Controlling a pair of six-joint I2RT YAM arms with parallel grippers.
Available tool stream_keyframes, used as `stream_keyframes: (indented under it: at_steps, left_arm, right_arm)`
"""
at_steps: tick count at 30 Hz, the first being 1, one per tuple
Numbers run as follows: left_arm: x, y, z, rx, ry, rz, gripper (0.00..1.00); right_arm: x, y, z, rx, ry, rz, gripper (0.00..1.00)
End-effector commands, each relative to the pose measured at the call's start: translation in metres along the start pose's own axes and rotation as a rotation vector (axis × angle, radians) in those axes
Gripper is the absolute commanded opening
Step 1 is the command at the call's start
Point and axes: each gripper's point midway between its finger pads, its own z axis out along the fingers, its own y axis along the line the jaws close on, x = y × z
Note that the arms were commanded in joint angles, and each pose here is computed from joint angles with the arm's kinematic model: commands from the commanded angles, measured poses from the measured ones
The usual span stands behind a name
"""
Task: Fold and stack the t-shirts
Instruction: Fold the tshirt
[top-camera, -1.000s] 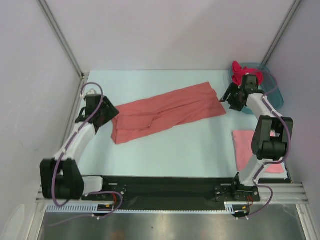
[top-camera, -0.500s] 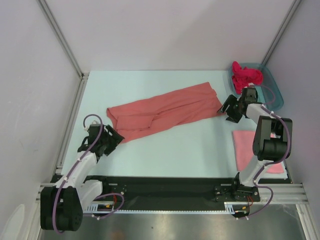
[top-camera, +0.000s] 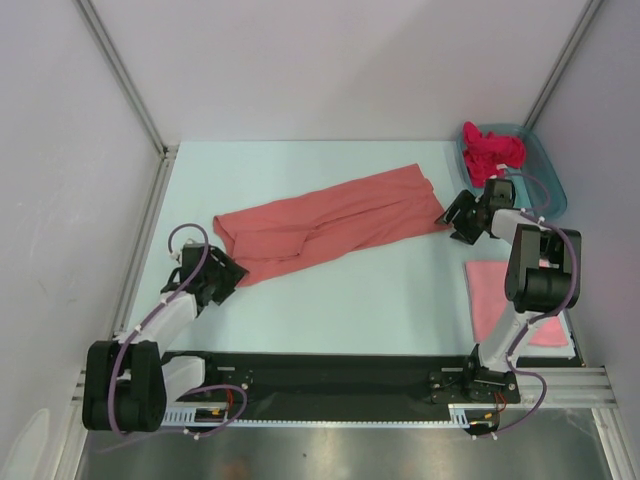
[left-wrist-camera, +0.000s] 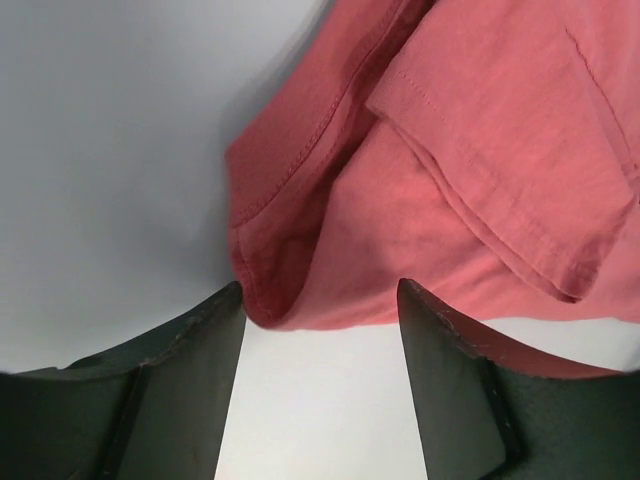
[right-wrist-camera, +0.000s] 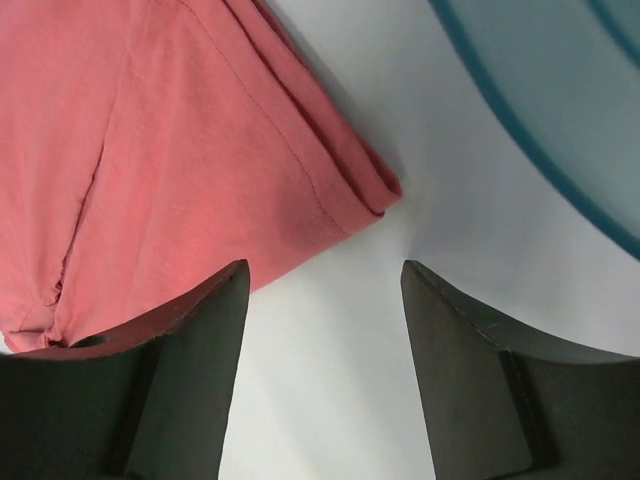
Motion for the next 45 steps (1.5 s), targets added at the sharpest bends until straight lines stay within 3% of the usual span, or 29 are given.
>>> stream_keyframes:
  at_steps: [1, 8, 11, 13, 16, 17, 21, 35, 37, 41, 42, 45]
  left_arm:
    - [-0.005, 0.012, 0.009, -0.056, -0.018, -0.021, 0.68]
    - [-0.014, 0.021, 0.014, -0.082, -0.037, -0.046, 0.53]
    - [-0.017, 0.020, 0.013, -0.078, -0.048, -0.041, 0.43]
    - [-0.019, 0.022, 0.013, -0.082, -0.054, -0.039, 0.32]
    - [-0.020, 0.022, 0.014, -0.085, -0.053, -0.034, 0.20]
    - [-0.020, 0.023, 0.014, -0.089, -0.053, -0.031, 0.15]
    - [-0.024, 0.026, 0.014, -0.096, -0.062, -0.030, 0.00]
    - [-0.035, 0.039, 0.004, -0.134, -0.104, -0.025, 0.00]
    - [-0.034, 0.040, 0.002, -0.139, -0.099, -0.030, 0.06]
    - [-0.031, 0.041, -0.001, -0.138, -0.091, -0.046, 0.27]
    - [-0.033, 0.041, -0.003, -0.138, -0.106, -0.047, 0.38]
    - [-0.033, 0.044, -0.015, -0.155, -0.121, -0.061, 0.57]
  right_arm:
    - [-0.012, 0.002, 0.011, -0.018, -0.029, 0.018, 0.67]
    - [-0.016, -0.006, 0.016, 0.037, -0.051, 0.038, 0.56]
    - [-0.014, -0.008, 0.018, 0.078, -0.069, 0.029, 0.53]
    - [-0.014, -0.009, 0.019, 0.087, -0.082, 0.038, 0.48]
    - [-0.018, -0.012, 0.022, 0.108, -0.103, 0.041, 0.33]
    - [-0.019, -0.014, 0.024, 0.124, -0.104, 0.037, 0.23]
    - [-0.027, -0.026, 0.018, 0.196, -0.131, 0.021, 0.00]
    - [-0.036, -0.039, 0.009, 0.294, -0.152, -0.066, 0.00]
    - [-0.029, -0.033, 0.011, 0.284, -0.131, -0.082, 0.00]
    - [-0.014, -0.027, 0.008, 0.287, -0.118, -0.106, 0.00]
    - [-0.015, -0.024, 0.004, 0.280, -0.130, -0.110, 0.00]
    - [-0.007, -0.025, -0.003, 0.283, -0.127, -0.119, 0.00]
